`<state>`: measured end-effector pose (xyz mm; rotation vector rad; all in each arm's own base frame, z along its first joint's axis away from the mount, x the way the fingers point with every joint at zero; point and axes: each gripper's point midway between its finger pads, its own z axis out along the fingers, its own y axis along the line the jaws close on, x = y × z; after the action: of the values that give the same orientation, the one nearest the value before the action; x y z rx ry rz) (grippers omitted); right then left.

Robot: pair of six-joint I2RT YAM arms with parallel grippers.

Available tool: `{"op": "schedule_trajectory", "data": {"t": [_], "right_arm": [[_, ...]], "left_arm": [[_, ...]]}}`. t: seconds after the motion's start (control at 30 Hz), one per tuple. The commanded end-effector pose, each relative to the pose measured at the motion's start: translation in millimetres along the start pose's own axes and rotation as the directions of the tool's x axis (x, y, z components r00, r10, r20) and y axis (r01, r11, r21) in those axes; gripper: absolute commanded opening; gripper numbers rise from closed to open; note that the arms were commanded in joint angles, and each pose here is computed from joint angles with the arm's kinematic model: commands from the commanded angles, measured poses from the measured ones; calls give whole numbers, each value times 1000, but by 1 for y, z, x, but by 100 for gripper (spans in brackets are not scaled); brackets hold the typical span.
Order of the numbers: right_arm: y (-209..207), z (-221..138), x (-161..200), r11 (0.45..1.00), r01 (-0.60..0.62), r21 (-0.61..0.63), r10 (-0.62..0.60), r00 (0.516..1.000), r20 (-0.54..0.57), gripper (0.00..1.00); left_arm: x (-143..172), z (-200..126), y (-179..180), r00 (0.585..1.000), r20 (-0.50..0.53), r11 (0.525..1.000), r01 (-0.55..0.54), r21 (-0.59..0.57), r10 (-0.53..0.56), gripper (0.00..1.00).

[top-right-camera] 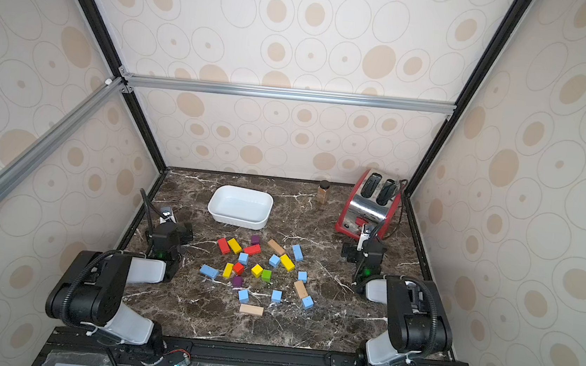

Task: Pick out the blue building blocks
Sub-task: Pick up the building block from the center of the board.

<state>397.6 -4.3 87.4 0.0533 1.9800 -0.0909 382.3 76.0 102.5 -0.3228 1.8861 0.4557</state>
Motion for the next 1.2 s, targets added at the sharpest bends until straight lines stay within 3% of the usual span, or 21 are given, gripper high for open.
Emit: {"op": "schedule_trajectory", "data": {"t": [0.0, 0.93, 1.1, 1.17], "right_arm": [[1, 0, 3, 1000, 11, 1, -11, 1000, -1, 100], [-2, -2, 1, 1000, -1, 17, 1, 1000, 11, 100], [-7, -15, -16, 999, -8, 37, 7, 1000, 23, 100], [-8, -21, -27, 999, -7, 39, 6, 1000, 21, 100]], "left_arm": [[-4, 0, 1, 1000, 15, 1000, 9, -10, -9, 99], [-3, -1, 2, 1000, 17, 1000, 10, -11, -10, 99], [-22, -6, -9, 999, 31, 998, -24, 60, 22, 99], [-34, -9, -8, 998, -26, 997, -48, 64, 49, 99]]}}
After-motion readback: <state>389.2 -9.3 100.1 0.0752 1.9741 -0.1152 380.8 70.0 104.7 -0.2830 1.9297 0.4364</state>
